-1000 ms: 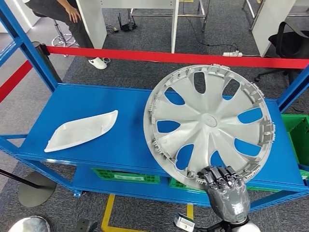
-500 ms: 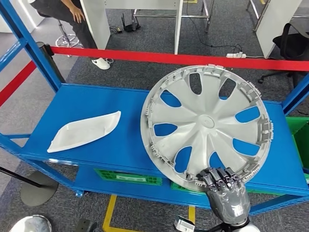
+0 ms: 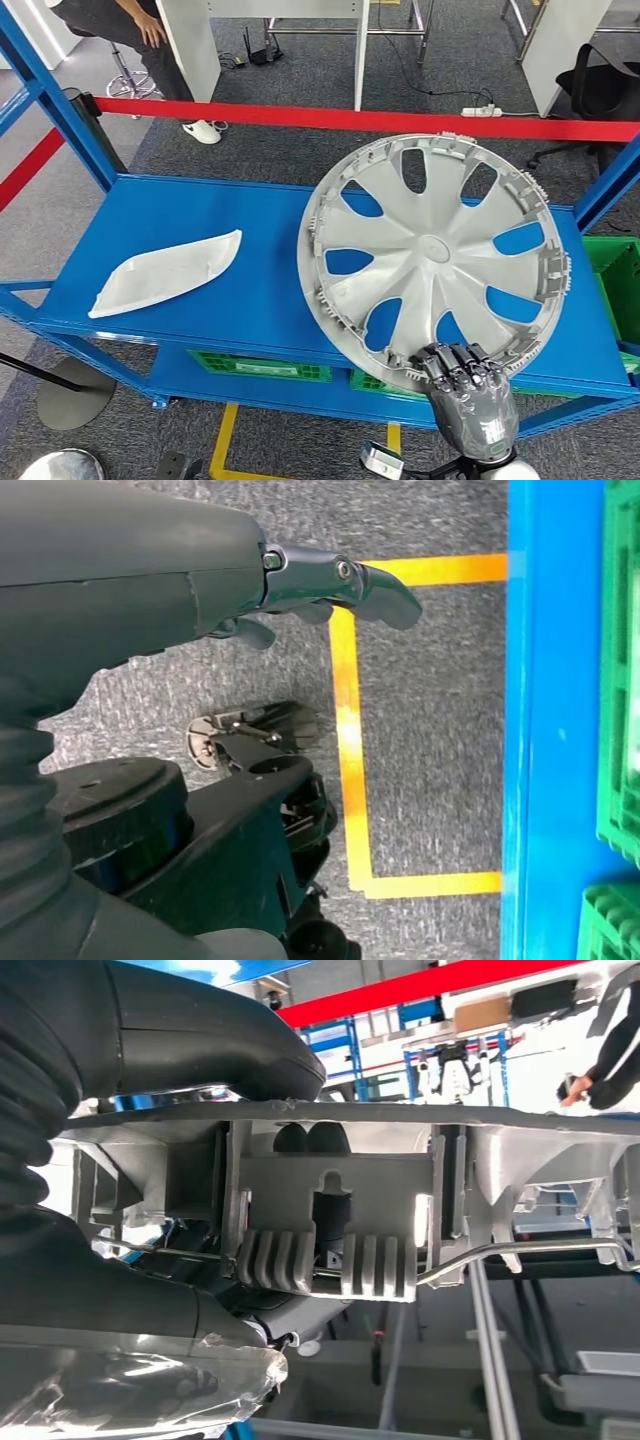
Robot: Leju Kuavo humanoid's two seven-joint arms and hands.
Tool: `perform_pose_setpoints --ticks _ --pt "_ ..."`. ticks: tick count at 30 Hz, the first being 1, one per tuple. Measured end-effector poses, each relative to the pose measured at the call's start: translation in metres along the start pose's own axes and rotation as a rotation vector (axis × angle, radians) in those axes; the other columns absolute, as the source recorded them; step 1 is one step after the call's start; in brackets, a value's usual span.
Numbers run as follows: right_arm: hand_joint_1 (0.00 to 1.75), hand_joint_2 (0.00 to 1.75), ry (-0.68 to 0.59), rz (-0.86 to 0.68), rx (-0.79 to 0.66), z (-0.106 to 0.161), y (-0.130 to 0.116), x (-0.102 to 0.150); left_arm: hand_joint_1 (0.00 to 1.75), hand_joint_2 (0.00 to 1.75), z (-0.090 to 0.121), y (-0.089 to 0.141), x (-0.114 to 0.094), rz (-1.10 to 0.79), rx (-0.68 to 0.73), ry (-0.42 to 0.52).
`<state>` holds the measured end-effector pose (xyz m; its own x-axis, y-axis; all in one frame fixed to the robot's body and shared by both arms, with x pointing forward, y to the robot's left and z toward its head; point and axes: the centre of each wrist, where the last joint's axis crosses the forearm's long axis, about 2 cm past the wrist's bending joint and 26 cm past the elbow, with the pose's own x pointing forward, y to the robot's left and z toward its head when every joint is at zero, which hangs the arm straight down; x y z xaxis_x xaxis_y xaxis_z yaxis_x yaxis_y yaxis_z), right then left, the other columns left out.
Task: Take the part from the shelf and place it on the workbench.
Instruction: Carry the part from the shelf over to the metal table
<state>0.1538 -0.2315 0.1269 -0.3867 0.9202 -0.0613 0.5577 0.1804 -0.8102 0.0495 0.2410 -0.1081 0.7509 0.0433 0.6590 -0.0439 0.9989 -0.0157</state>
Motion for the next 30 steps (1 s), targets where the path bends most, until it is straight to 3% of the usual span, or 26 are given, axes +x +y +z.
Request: perform_pose_setpoints --ticks 26,30 --pt "1.75 1.75 0.006 -0.001 0.001 0.0 0.0 0.0 0.0 1.75 0.001 0.0 -0.001 0.006 0.001 -0.003" --pt "1.75 1.75 0.1 -0.003 -0.004 0.003 -0.005 0.002 0.0 1.75 -0.011 0.003 0.018 0.141 0.083 -0.202"
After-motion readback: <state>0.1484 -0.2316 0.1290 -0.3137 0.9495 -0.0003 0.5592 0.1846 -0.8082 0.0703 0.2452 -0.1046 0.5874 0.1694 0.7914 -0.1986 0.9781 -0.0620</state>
